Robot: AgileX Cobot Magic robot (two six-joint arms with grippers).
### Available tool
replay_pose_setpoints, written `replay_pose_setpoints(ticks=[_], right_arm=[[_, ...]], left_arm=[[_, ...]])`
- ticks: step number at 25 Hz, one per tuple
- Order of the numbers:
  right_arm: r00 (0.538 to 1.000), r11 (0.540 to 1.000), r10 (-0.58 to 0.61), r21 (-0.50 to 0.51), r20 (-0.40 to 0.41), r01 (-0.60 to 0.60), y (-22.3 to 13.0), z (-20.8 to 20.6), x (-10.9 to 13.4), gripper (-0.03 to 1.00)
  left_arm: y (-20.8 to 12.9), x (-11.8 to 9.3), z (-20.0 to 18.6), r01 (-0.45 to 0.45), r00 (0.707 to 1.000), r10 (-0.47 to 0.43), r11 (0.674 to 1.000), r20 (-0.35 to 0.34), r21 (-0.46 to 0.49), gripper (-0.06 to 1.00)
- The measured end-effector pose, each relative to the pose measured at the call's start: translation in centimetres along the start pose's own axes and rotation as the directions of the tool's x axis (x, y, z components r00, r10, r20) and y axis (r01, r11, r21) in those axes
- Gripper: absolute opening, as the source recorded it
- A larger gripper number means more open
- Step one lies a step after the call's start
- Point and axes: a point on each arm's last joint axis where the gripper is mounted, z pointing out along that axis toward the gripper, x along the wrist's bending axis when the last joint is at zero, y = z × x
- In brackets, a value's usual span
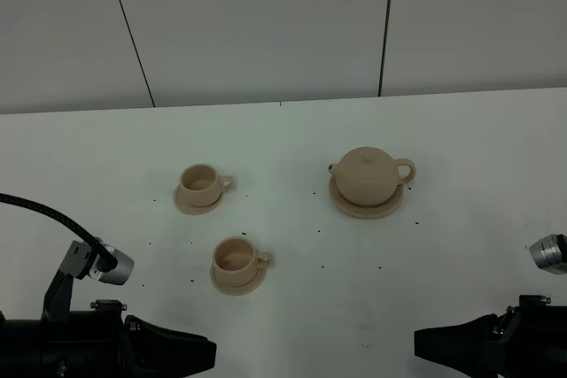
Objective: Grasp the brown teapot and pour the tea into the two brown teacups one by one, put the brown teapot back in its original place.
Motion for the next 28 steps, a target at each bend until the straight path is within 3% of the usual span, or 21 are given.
replay_pose_setpoints(ticks=[28], right_arm=[[1.000,1.000,0.000,0.000,0.000,0.000,0.00,0.00,0.00,0.39]], left_arm=[[0.03,-0.02,0.00,0.003,1.000,-0.003,1.000,0.002,-0.004,0.24]])
